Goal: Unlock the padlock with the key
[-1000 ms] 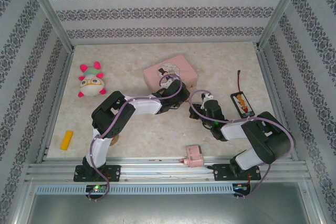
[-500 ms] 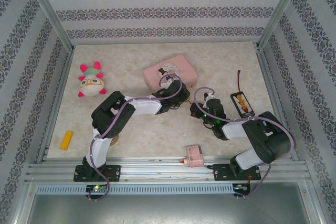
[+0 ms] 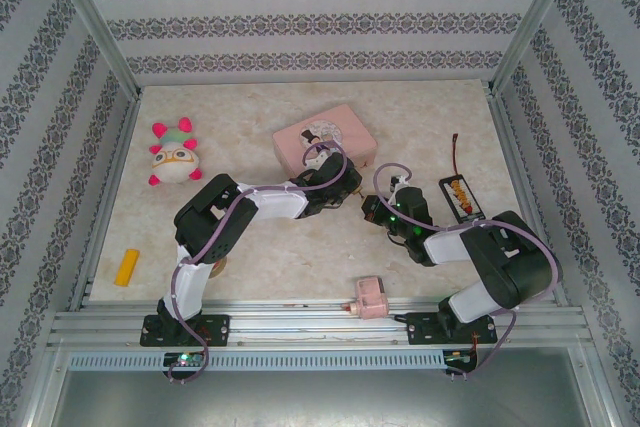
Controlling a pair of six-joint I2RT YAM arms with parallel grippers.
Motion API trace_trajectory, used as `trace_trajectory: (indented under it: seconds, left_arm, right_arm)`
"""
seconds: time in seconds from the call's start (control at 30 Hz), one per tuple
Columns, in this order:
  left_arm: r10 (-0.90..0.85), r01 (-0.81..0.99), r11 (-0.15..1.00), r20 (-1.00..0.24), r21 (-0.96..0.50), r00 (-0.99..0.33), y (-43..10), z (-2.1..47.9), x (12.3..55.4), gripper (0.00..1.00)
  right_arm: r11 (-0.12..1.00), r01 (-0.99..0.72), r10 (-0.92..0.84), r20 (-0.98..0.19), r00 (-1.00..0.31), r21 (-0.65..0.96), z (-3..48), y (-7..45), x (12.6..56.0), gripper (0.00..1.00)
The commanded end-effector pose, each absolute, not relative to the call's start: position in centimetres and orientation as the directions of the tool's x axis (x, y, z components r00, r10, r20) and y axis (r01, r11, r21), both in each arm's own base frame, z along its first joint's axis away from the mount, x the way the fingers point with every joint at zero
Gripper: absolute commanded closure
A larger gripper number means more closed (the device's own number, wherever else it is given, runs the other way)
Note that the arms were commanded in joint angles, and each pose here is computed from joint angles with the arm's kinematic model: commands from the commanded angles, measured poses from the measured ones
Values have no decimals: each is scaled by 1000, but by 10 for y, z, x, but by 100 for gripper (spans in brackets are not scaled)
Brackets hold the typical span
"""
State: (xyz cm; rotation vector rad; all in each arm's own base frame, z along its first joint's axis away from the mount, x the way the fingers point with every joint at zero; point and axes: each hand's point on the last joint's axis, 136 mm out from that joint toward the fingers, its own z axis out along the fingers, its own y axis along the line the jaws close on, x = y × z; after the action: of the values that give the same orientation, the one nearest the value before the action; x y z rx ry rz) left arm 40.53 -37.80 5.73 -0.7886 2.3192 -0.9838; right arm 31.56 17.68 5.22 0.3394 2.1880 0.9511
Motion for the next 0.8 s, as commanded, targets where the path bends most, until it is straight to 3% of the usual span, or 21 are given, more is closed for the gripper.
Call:
trace_trajectory:
  seconds: [0.0, 0.77]
  left_arm:
    - [-678, -445, 478, 4, -758, -735, -400, 33, 372, 93]
    - [-667, -440, 478, 11, -761, -745, -406, 30, 366, 93]
  right_arm:
    - [668, -85, 511, -539, -670, 739, 71, 181, 329, 100]
    - [619, -123, 541, -535, -649, 776, 97, 183, 341, 100]
